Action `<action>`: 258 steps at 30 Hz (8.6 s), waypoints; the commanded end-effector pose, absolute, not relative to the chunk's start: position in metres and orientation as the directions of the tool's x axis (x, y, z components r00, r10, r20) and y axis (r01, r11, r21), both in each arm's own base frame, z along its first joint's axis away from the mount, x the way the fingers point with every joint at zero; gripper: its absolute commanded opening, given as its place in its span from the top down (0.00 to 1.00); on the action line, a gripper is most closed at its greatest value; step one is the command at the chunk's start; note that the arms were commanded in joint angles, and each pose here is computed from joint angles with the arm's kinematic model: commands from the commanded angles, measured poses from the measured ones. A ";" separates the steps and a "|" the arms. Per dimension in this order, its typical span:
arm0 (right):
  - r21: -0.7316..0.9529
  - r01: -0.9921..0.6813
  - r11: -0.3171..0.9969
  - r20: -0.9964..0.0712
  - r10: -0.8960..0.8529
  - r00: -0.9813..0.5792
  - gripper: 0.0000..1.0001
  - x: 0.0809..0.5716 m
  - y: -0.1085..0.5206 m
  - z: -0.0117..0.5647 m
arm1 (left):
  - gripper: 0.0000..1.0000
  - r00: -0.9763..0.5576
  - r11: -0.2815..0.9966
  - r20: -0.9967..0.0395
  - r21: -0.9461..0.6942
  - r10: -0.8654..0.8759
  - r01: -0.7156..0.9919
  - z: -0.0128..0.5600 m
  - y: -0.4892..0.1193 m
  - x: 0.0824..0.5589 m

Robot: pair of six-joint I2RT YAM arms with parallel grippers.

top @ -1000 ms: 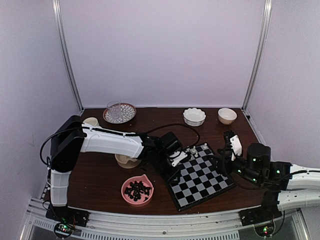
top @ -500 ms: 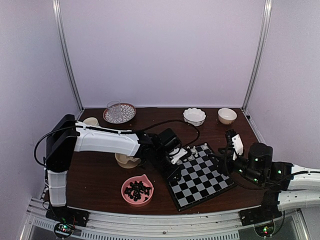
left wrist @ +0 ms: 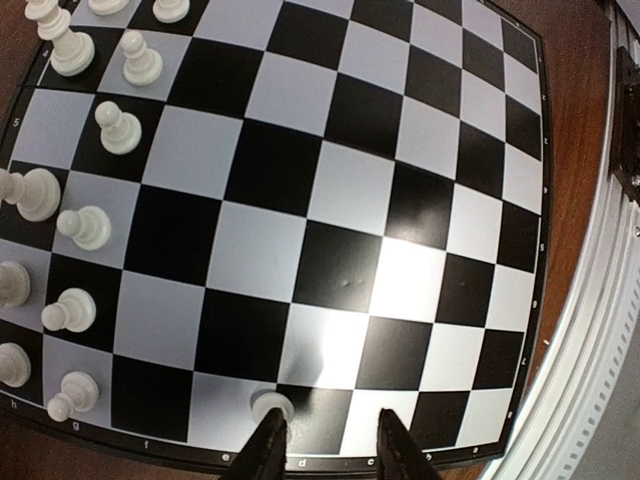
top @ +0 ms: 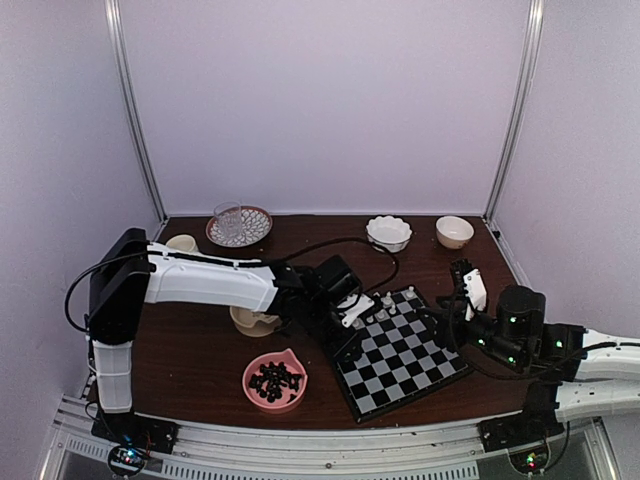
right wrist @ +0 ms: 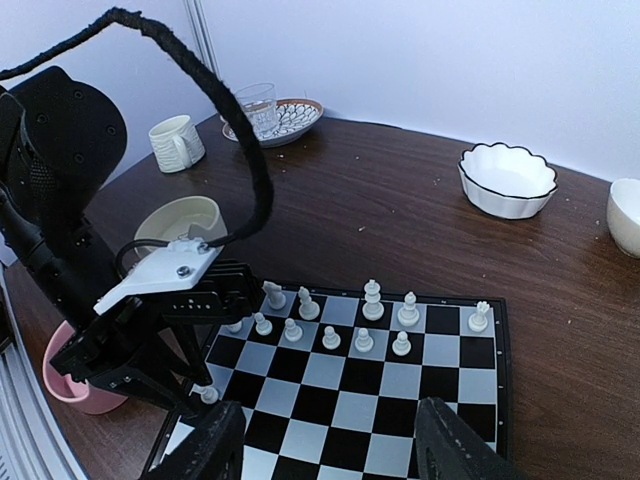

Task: Set up the chess pieces on the board
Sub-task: Place the pawn on the chessboard, then pick up the pawn from the chessboard, then place the pawn at b2, then adjust the center of the board.

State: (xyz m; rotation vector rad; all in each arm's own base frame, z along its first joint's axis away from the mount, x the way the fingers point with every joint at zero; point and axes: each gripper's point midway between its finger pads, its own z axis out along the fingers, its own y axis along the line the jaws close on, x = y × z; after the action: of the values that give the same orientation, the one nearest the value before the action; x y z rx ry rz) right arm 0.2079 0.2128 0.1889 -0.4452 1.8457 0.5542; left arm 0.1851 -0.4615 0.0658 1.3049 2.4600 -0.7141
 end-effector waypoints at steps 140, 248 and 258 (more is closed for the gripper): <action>0.146 -0.153 0.977 -0.667 -0.017 -0.745 1.00 0.344 0.218 0.071 | 0.13 -0.506 0.904 -0.858 -0.145 0.086 0.401 0.180 -0.240 0.291; 0.236 -0.283 0.930 -0.750 -0.010 -0.661 0.71 0.319 0.217 0.112 | 0.41 -0.838 0.967 -0.517 -0.073 0.174 0.246 0.052 -0.190 0.354; 0.242 -0.289 0.926 -0.757 -0.006 -0.654 0.71 0.320 0.219 0.114 | 0.55 -0.874 0.973 -0.470 -0.114 0.123 0.198 0.034 -0.185 0.362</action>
State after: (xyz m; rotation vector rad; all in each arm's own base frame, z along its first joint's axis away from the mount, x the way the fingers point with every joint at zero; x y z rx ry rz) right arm 0.3188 0.2189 0.1127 -0.2068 2.2666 0.4248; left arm 0.3544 -0.1817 0.0288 0.2582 2.6544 -0.1762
